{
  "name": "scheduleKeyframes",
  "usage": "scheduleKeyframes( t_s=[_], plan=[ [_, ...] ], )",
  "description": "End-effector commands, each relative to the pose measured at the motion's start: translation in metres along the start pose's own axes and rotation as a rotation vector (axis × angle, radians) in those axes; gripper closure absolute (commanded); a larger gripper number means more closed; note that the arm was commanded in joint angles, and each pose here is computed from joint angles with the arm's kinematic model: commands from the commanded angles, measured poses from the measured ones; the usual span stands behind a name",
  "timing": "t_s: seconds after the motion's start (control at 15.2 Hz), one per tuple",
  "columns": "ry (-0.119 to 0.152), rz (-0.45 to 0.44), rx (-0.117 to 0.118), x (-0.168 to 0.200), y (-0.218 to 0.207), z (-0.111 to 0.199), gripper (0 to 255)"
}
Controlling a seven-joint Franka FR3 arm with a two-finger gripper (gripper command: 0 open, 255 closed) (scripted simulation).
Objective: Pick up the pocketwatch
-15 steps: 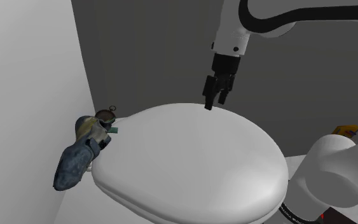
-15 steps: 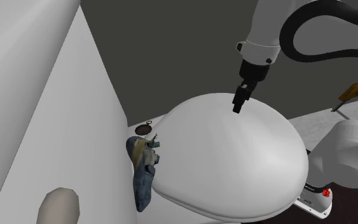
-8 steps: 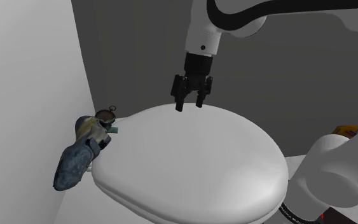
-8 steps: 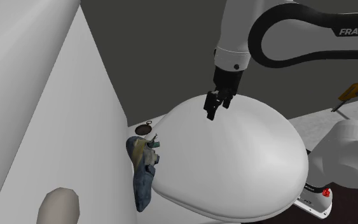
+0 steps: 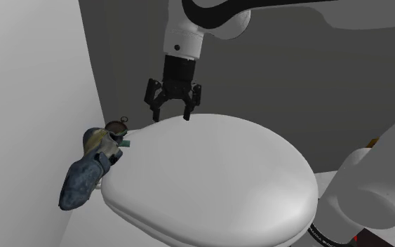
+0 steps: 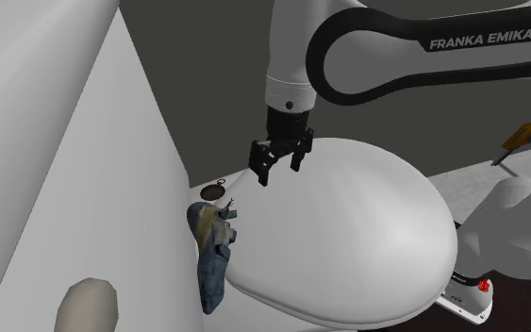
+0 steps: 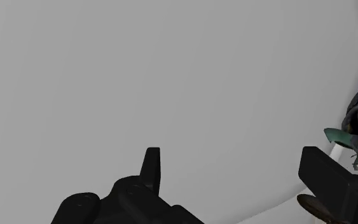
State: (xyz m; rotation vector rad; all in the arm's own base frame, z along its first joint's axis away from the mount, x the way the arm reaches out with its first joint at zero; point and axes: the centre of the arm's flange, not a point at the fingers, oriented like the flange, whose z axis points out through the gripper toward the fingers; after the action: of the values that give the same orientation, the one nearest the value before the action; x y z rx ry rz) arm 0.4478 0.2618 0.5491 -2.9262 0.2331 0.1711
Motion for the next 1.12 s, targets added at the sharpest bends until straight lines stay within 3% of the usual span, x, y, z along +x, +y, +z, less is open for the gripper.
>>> scheduleKeyframes(
  t_s=[0.0, 0.59, 1.06],
  plan=[
    [-0.004, 0.038, 0.014, 0.013, -0.021, 0.003, 0],
    [-0.022, 0.190, 0.070, 0.081, -0.110, 0.012, 0],
    [-0.023, 0.197, 0.073, 0.089, -0.108, 0.043, 0]
  ],
)
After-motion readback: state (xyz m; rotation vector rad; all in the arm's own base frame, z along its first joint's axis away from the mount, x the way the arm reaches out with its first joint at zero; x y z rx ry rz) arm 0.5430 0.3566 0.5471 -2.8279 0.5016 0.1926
